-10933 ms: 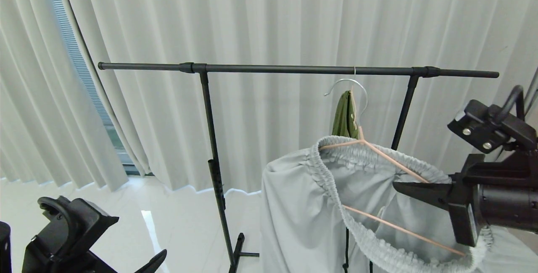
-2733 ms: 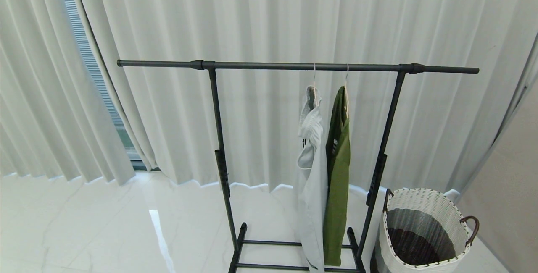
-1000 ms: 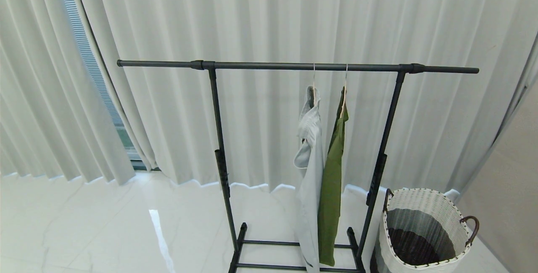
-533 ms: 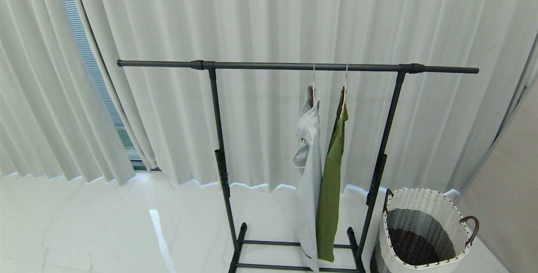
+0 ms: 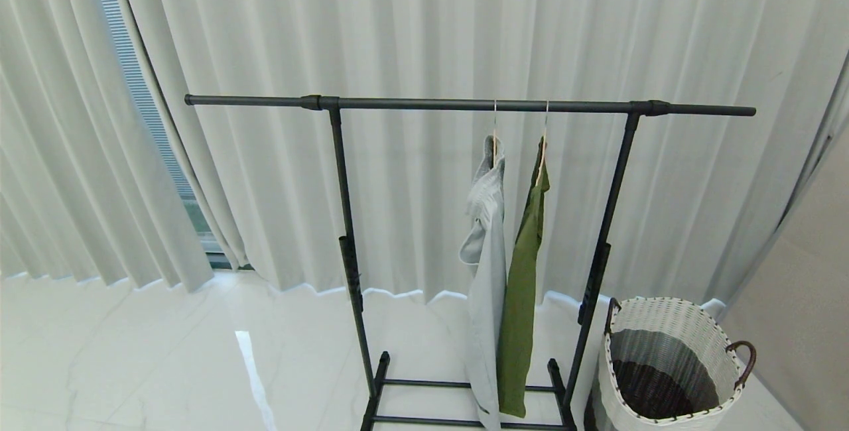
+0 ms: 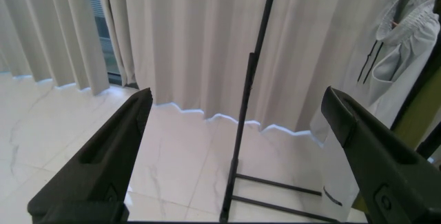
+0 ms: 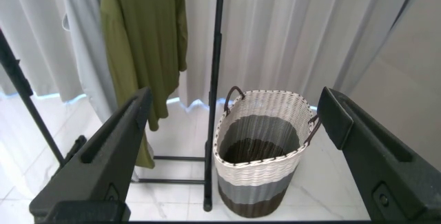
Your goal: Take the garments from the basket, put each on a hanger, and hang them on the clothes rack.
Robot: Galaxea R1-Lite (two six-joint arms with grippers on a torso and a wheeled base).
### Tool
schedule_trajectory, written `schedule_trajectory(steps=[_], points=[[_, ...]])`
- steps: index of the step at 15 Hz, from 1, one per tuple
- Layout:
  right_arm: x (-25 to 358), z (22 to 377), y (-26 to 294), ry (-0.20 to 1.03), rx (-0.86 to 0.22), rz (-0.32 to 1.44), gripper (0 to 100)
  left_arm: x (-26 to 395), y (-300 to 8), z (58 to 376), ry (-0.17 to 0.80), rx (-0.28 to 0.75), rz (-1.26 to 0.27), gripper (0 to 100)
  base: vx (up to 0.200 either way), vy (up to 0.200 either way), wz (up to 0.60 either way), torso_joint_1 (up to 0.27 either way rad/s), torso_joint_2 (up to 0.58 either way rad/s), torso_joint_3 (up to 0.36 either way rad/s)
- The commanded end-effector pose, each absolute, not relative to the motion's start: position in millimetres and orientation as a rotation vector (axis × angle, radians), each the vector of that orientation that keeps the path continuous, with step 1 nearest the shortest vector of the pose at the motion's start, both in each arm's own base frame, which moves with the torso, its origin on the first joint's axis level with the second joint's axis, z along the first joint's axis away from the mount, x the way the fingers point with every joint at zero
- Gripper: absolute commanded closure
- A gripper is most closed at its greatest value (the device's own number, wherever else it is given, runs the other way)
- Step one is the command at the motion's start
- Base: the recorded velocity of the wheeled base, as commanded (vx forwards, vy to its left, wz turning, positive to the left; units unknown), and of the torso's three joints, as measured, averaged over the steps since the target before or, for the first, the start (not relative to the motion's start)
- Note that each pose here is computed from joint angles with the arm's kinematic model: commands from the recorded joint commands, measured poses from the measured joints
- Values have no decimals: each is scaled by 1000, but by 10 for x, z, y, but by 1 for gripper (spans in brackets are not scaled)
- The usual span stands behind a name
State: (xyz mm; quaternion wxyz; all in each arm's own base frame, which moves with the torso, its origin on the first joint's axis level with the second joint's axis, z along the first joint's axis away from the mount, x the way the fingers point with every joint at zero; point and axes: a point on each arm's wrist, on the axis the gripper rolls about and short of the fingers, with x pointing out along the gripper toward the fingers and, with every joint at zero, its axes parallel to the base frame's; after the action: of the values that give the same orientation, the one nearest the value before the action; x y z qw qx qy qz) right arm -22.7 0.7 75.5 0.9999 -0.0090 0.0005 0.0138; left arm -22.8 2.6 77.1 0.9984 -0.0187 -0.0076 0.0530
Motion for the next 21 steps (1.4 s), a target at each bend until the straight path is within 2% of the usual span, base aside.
schedule_trajectory(steps=[1, 21], points=[[-228, 755, 8, 0, -18, 28, 0, -228, 27, 771, -16, -38, 106, 0, 0, 0, 0, 0, 0, 0], [-228, 755, 8, 0, -18, 28, 0, -228, 27, 771, -16, -38, 106, 0, 0, 0, 0, 0, 0, 0]])
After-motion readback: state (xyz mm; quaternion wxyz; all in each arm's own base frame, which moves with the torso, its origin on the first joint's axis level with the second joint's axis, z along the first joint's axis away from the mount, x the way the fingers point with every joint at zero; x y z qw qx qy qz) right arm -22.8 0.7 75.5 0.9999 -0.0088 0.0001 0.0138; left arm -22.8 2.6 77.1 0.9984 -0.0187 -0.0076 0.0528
